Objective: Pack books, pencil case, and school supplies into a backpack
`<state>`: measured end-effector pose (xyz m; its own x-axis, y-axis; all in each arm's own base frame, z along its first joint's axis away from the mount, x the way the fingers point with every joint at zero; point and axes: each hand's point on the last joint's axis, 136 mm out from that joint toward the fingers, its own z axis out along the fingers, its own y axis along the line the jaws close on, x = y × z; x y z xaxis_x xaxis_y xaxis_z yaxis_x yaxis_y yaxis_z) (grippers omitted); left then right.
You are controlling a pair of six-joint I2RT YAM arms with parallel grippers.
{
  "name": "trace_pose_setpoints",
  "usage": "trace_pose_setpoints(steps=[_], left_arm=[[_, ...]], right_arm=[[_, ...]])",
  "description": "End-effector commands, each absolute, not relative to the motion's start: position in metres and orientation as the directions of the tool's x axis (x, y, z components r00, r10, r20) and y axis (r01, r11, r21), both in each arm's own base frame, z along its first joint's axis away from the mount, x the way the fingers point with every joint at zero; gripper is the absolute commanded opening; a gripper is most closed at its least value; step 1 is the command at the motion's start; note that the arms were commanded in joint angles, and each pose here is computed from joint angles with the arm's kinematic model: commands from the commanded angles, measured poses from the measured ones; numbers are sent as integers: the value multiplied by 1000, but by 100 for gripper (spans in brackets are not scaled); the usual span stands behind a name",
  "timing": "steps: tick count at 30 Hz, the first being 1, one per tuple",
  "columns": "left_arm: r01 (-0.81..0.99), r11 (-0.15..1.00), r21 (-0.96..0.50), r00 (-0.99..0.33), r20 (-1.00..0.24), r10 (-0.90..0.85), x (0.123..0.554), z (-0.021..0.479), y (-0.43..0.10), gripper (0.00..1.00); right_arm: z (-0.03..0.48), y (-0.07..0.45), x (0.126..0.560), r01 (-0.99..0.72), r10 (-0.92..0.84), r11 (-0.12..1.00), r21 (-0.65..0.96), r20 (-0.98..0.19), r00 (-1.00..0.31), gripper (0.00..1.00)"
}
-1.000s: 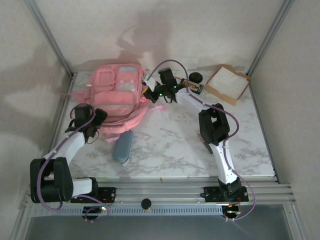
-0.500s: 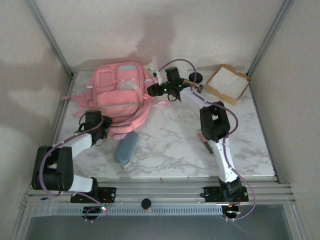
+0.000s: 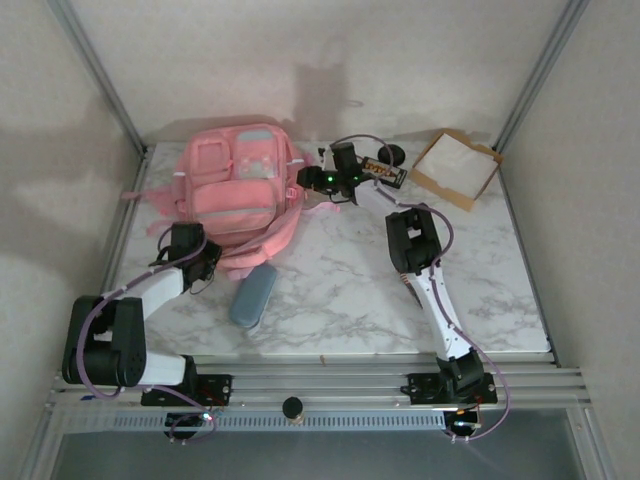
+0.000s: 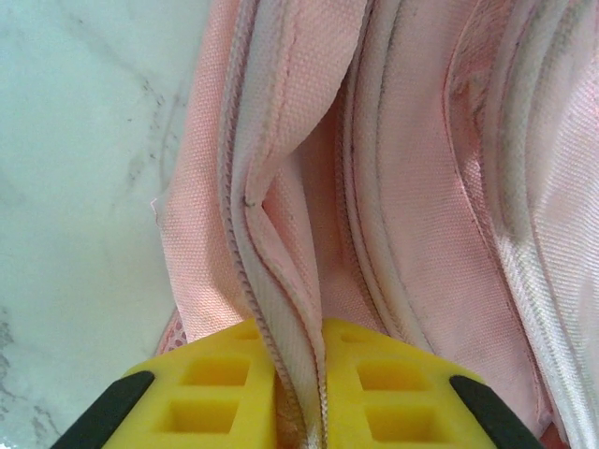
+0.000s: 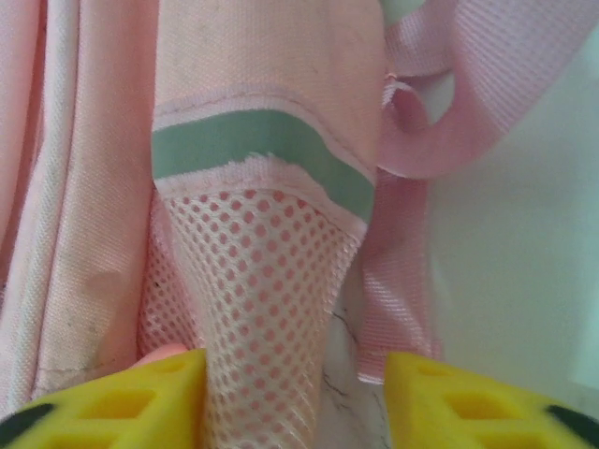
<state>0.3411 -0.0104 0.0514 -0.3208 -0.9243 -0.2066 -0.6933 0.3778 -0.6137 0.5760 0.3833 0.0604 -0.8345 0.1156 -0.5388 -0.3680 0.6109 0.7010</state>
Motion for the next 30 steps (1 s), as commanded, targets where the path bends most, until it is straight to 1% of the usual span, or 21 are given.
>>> trace_pose_setpoints(steps=[1, 3, 7, 9, 12, 15, 19, 22, 25, 26, 27, 28, 29, 30], left_arm=[[-651, 413, -637, -323, -260, -910, 352, 74, -9, 0], [-641, 430, -636, -327, -280, -903, 354, 82, -7, 0], [-599, 461, -655, -332, -320, -887, 363, 110, -7, 0], [-561, 481, -673, -334, -348, -876, 369, 131, -7, 0], [-543, 516, -663, -340, -388, -857, 370, 153, -2, 0], [-538, 525, -660, -324, -413, -851, 363, 164, 8, 0], [-535, 552, -640, -339, -435, -834, 356, 166, 21, 0], [-569, 564, -599, -350, -444, -824, 347, 153, 34, 0], [-572, 559, -600, -365, -424, -829, 341, 138, 34, 0], [-582, 557, -592, -369, -418, -830, 339, 130, 34, 0], [-591, 553, -587, -374, -408, -833, 337, 123, 35, 0], [-600, 552, -579, -378, -403, -833, 337, 119, 36, 0], [-612, 553, -565, -375, -409, -832, 335, 117, 39, 0], [-615, 555, -560, -365, -422, -830, 334, 119, 42, 0]], right_arm=[[77, 398, 576, -381, 137, 553, 741, -532, -836, 34], [88, 400, 575, -400, 140, 544, 738, -550, -823, 18], [128, 401, 572, -458, 149, 509, 729, -599, -787, 0], [156, 398, 564, -489, 169, 484, 726, -626, -761, 0], [198, 385, 548, -528, 204, 486, 696, -678, -706, 0], [214, 370, 526, -525, 220, 498, 690, -686, -693, 0], [215, 353, 485, -487, 247, 538, 688, -681, -689, 0], [192, 354, 440, -445, 238, 550, 707, -643, -728, 0], [166, 352, 403, -415, 231, 583, 699, -632, -740, 0], [159, 351, 396, -410, 217, 594, 692, -628, -747, 11], [153, 350, 391, -410, 200, 599, 688, -624, -755, 18], [151, 347, 388, -417, 181, 612, 672, -633, -753, 21], [151, 342, 385, -433, 154, 642, 633, -659, -736, 26], [154, 337, 384, -457, 119, 669, 586, -692, -712, 35]])
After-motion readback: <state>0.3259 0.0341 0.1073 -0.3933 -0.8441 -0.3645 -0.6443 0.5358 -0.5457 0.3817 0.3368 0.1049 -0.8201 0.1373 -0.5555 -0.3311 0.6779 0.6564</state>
